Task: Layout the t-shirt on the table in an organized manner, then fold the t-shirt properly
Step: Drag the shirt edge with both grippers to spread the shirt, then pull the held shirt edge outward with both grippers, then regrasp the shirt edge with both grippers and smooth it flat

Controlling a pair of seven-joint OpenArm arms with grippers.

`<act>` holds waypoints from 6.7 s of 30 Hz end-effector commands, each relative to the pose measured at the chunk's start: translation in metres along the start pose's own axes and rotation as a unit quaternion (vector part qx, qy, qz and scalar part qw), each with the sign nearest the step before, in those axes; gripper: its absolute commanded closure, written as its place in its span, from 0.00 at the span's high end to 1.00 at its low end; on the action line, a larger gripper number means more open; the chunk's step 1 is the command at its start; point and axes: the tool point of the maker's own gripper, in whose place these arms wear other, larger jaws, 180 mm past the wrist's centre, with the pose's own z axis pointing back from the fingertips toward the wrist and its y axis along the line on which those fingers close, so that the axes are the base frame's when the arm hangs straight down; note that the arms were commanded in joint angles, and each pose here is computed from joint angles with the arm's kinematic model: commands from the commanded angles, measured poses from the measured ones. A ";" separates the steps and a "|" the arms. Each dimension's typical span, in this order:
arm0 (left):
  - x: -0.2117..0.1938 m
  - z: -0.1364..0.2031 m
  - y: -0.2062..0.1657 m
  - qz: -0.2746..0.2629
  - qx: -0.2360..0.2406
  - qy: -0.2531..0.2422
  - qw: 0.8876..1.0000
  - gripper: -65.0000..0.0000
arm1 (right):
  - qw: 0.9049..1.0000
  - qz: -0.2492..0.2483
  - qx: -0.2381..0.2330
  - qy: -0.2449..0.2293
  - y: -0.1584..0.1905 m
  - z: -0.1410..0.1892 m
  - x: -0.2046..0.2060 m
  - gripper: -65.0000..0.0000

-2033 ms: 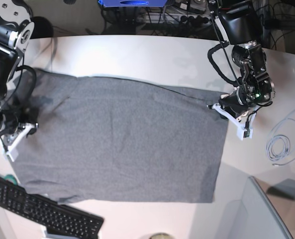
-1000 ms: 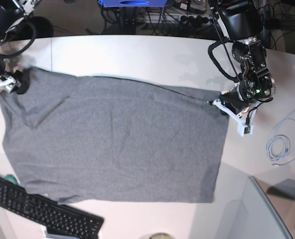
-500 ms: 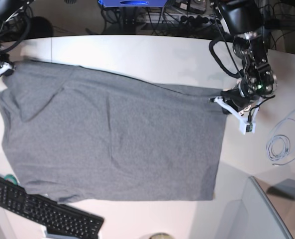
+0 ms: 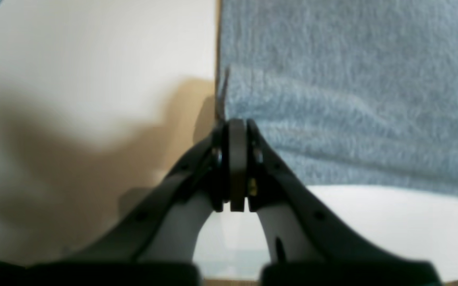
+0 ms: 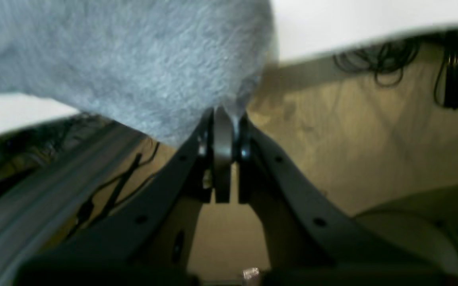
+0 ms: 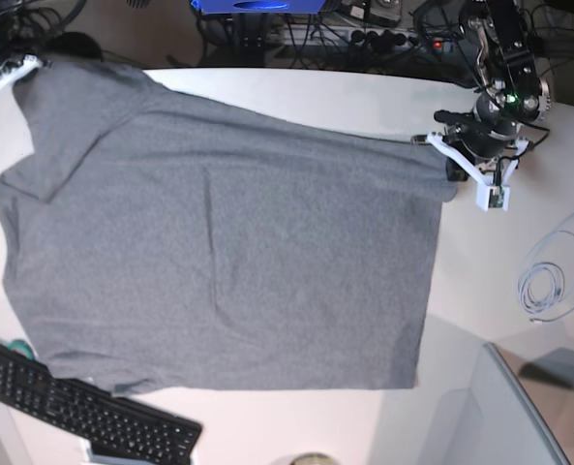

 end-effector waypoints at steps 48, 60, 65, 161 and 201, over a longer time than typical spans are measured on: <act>-0.039 0.032 -0.018 -0.045 -0.016 0.029 0.998 0.00 | 0.993 0.075 0.024 -0.093 -0.003 -0.018 0.054 0.65; -0.041 0.033 -0.015 -0.044 -0.012 0.031 0.998 0.00 | 0.992 0.068 0.048 -0.096 -0.015 -0.045 0.079 0.65; -0.042 0.033 -0.015 -0.043 -0.012 0.032 0.998 0.00 | 0.992 0.060 0.050 -0.096 -0.025 -0.052 0.078 0.65; -0.092 0.074 -0.009 -0.023 -0.009 0.094 0.995 0.00 | 0.996 0.085 0.008 0.011 -0.024 -0.022 0.029 0.01; -0.061 0.076 0.003 0.017 -0.008 0.074 0.997 0.00 | 0.996 0.075 0.029 0.029 -0.012 -0.033 0.046 0.01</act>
